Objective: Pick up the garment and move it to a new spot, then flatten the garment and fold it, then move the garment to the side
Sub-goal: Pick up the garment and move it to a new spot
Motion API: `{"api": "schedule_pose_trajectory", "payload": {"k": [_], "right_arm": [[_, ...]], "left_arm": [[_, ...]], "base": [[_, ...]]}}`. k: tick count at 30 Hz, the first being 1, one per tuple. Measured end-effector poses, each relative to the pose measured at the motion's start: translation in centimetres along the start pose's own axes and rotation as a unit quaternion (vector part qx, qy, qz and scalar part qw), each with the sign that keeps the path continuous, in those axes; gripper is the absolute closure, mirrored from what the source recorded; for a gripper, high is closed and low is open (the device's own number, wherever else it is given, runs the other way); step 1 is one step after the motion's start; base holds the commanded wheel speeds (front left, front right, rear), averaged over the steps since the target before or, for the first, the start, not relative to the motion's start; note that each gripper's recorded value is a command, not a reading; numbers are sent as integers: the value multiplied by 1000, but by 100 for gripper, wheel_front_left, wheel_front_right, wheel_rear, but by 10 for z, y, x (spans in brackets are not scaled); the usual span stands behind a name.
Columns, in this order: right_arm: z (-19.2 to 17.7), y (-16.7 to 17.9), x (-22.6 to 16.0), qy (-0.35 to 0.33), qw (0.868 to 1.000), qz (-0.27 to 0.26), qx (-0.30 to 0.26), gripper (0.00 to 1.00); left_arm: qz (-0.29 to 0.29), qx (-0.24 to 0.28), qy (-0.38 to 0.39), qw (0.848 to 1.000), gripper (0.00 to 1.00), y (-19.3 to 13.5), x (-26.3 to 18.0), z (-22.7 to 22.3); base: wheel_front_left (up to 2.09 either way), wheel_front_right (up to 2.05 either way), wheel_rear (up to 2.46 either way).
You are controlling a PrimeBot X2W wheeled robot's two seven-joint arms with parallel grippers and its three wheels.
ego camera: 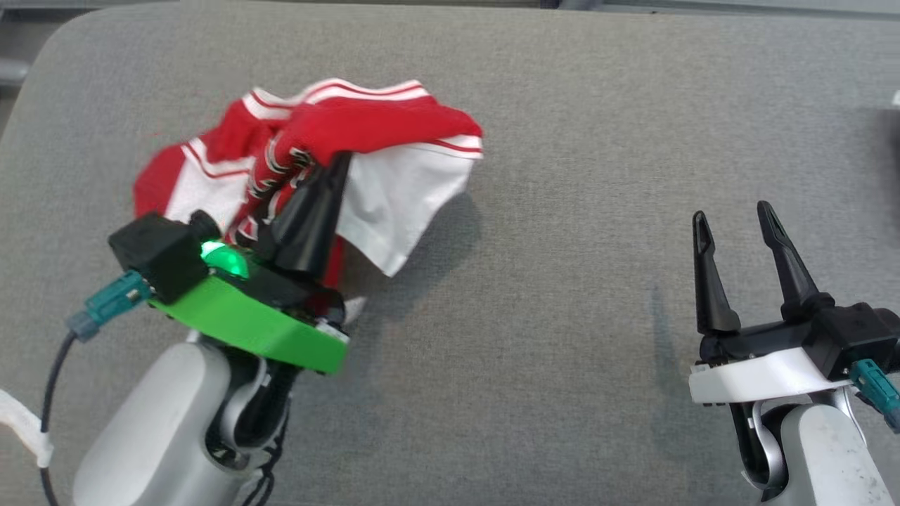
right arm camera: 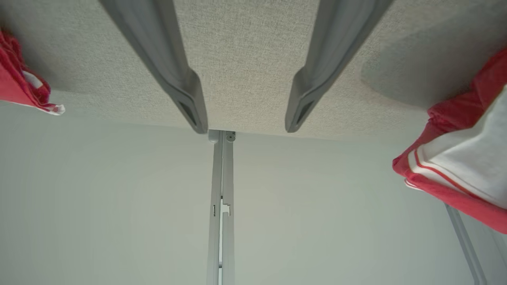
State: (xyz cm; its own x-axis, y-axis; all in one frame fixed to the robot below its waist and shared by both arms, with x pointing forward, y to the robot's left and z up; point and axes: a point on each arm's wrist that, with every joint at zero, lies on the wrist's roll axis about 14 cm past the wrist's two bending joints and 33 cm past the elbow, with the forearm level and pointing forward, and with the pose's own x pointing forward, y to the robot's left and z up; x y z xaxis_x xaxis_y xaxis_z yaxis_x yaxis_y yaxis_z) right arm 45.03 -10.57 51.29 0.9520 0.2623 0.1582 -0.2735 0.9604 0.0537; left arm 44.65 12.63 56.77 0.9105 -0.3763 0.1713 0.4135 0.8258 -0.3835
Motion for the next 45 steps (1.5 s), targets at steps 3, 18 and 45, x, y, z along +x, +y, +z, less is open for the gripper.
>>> {"api": "schedule_pose_trajectory", "payload": {"k": [3,18,45], "right_arm": [[14,-13,-13,-11,1000,-22,-3,0],[60,-91,-86,-43,986,-157,-30,0],[56,-111,-120,-24,978,-202,-41,0]], "left_arm": [[-79,-24,3,997,100,-62,7,3],[-186,-171,80,964,100,-182,48,-35],[-30,-114,146,982,0,-72,34,-141]], "base": [[0,0,0],[0,0,0],[0,0,0]]}}
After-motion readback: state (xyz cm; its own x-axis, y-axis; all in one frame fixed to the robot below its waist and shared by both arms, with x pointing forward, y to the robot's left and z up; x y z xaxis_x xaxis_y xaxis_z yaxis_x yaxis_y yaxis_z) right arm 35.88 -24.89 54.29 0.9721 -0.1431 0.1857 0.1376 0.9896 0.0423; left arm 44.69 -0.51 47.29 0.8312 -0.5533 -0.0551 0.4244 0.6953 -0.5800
